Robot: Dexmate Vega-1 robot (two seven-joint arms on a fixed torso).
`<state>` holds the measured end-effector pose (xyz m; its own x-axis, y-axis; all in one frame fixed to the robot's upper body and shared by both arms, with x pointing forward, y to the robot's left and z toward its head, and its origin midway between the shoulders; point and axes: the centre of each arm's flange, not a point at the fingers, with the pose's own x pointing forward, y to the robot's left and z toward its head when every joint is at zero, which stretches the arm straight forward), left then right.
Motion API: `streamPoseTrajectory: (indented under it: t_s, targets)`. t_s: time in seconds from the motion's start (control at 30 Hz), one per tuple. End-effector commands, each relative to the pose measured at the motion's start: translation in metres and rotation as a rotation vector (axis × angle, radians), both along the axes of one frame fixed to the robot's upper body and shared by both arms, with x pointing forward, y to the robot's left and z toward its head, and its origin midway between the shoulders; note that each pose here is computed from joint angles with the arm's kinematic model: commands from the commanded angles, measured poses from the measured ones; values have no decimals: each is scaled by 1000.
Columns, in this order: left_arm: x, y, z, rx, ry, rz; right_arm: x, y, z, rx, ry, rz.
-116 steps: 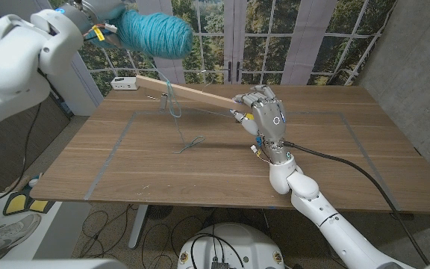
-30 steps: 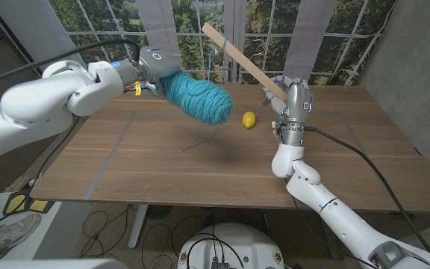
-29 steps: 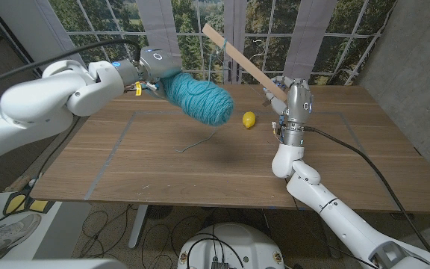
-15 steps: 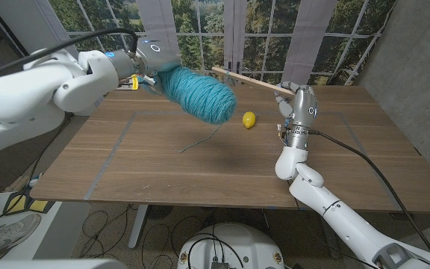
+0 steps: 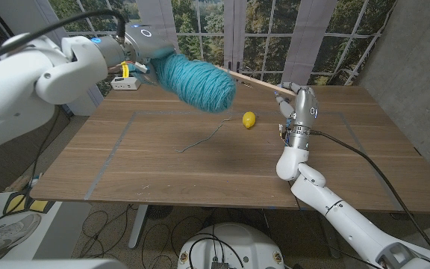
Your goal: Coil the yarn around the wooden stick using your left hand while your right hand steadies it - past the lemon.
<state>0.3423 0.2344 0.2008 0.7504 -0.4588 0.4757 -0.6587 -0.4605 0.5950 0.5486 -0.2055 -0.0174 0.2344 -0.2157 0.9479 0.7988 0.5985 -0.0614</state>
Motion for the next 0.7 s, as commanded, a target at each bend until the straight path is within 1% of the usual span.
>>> streamPoseTrajectory:
  t_s: [0.03,0.1,0.13,0.17,0.2,0.33,0.37,0.53,0.63,0.67,0.7]
  targets:
    - [-20,11,33,-103,-90,-80,-16,10,2,-78,-20,115]
    - [-23,12,37,-117,-101,-82,-18,8,2,-82,-13,136]
    - [-25,13,39,-123,-122,-89,-19,6,1,-84,-9,146]
    - [-27,15,43,-134,-111,-84,-20,5,1,-82,-6,151]
    - [-29,17,46,-150,-122,-95,-21,3,1,-83,-4,152]
    - [-34,19,58,-171,-157,-71,-24,-2,-2,-78,8,180]
    - [-34,20,62,-175,-148,-58,-25,-2,-2,-79,12,190]
    - [-31,25,77,-209,-150,-27,-30,-2,-3,-108,36,240]
    - [-28,27,85,-226,-155,-12,-34,0,-2,-133,43,277]
    - [-27,29,88,-235,-145,-8,-35,2,-2,-142,45,293]
    - [-26,30,90,-243,-154,-4,-37,4,-2,-154,47,308]
